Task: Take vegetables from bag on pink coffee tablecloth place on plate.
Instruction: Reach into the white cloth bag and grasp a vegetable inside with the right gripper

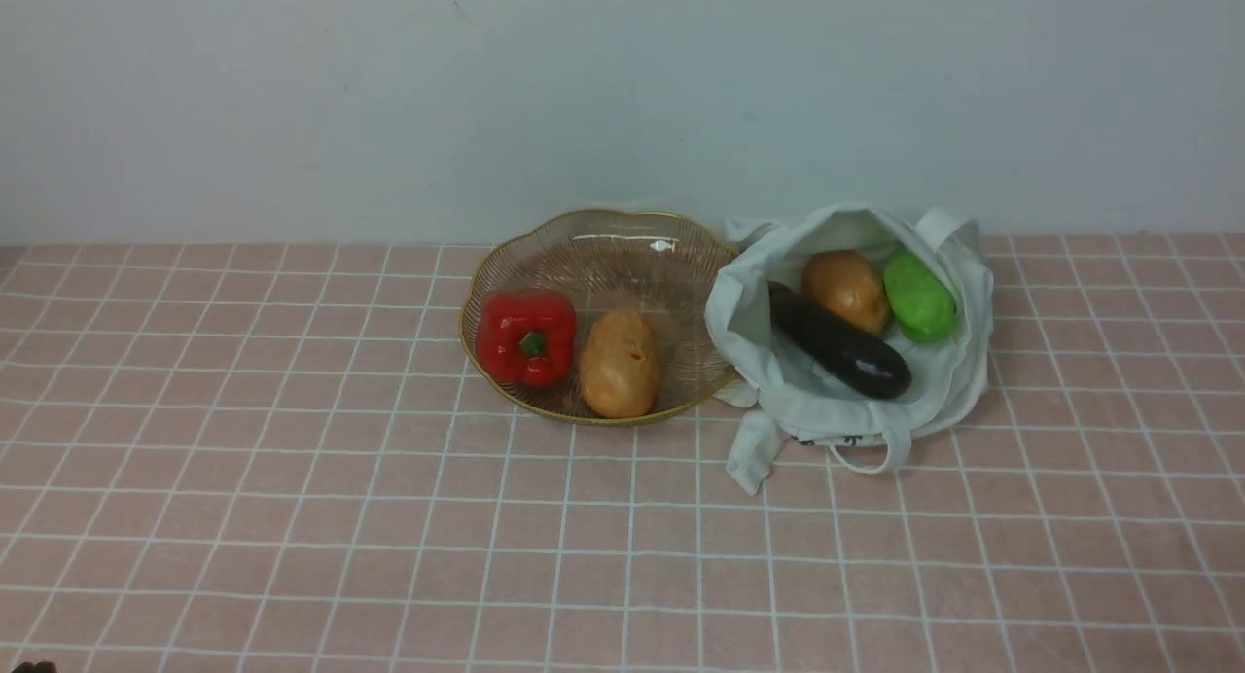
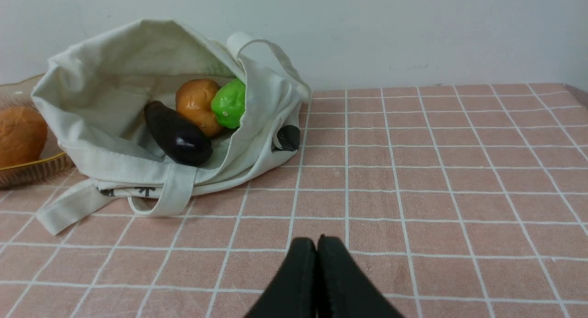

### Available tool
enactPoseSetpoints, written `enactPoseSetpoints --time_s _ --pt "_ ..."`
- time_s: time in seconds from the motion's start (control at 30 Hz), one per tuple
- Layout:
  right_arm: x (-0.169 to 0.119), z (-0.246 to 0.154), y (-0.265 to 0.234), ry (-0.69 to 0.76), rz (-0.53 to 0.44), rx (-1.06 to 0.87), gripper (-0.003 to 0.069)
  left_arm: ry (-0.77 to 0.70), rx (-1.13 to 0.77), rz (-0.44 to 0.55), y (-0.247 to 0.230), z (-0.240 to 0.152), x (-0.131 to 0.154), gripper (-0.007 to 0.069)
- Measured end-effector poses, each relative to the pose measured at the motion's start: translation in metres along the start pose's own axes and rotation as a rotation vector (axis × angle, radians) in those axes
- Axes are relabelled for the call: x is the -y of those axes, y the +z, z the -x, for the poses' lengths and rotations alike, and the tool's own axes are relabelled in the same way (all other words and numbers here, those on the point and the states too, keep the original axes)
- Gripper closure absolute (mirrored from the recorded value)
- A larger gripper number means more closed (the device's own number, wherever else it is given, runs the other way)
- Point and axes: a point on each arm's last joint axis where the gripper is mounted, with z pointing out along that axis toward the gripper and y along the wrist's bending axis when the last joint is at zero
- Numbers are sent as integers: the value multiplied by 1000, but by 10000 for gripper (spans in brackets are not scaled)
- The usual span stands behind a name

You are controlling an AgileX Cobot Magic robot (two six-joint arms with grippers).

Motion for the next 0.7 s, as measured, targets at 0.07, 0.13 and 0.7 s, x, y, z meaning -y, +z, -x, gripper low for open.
enactPoseSetpoints --time_s 0.07,0.13,0.7 --pt "0 0 0 0 0 0 674 0 0 0 0 0 0 629" --pt "0 0 0 0 0 0 674 0 0 0 0 0 0 629" --pt "-11 8 -1 844 157 36 674 0 0 0 0 0 0 629"
